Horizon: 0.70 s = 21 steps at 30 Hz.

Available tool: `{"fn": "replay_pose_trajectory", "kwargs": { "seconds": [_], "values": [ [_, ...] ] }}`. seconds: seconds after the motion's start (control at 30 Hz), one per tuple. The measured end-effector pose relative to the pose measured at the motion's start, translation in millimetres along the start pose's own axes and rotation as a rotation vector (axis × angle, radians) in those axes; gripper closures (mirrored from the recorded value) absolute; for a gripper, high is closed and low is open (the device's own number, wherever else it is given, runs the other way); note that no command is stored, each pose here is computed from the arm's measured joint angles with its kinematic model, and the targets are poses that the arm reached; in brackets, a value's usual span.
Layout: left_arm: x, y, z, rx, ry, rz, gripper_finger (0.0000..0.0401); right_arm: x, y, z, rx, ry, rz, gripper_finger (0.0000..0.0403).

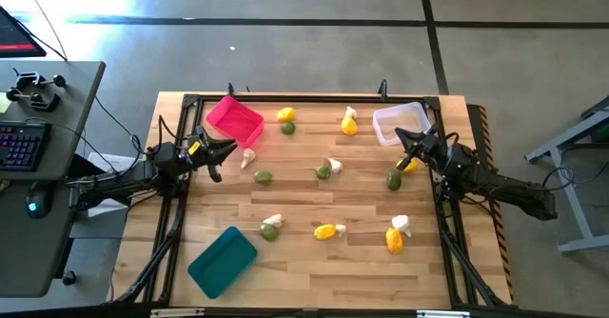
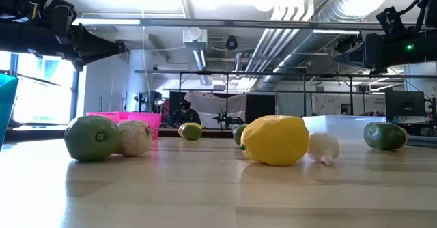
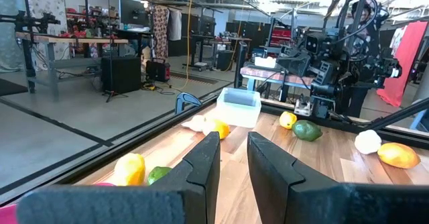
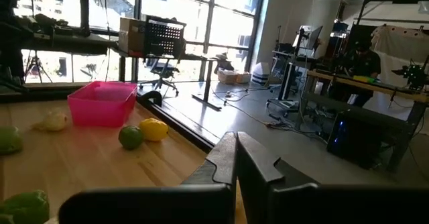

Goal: Sort produce into baskets
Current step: Put the white garlic in the transparent bin

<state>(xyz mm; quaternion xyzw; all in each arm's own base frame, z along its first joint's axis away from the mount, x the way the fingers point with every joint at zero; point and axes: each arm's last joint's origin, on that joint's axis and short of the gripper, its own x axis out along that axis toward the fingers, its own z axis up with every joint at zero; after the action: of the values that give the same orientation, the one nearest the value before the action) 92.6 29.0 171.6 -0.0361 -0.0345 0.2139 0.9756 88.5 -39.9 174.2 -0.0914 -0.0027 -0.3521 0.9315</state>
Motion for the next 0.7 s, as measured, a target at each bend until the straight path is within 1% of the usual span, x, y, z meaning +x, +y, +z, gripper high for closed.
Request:
{"fn": "replay_pose_trajectory", "kwargs": {
  "seconds": [0.17, 0.27, 0.33, 0.47, 0.6, 0.7],
  "values": [
    [0.0, 0.0, 0.0, 0.000, 0.000, 0.000, 0.0339, -0.1, -0.4, 2.0, 0.055, -0.012, -0.001, 0.0402],
    [0.0, 0.0, 0.0, 0.000, 0.000, 0.000, 0.0339, -0.3, -1.2, 6.1, 0.069, -0.051, -0.006, 0.0402],
    [0.0, 0.0, 0.0, 0.000, 0.000, 0.000, 0.0339, -0.3, -1.1, 6.8, 0.110, -0.057, 0.005, 0.0402],
    [0.0, 0.0, 0.0, 0.000, 0.000, 0.000, 0.0339, -0.1, 1.3, 1.8, 0.222, -0.008, 0.057, 0.0402],
    [0.0, 0.0, 0.0, 0.000, 0.000, 0.000, 0.0339, 1.8, 3.7, -5.9, 0.281, 0.091, 0.057, 0.0400],
    [0.0, 0.0, 0.0, 0.000, 0.000, 0.000, 0.0339, 4.3, 3.0, 2.0, 0.301, 0.160, 0.050, 0.0388]
  ]
}}
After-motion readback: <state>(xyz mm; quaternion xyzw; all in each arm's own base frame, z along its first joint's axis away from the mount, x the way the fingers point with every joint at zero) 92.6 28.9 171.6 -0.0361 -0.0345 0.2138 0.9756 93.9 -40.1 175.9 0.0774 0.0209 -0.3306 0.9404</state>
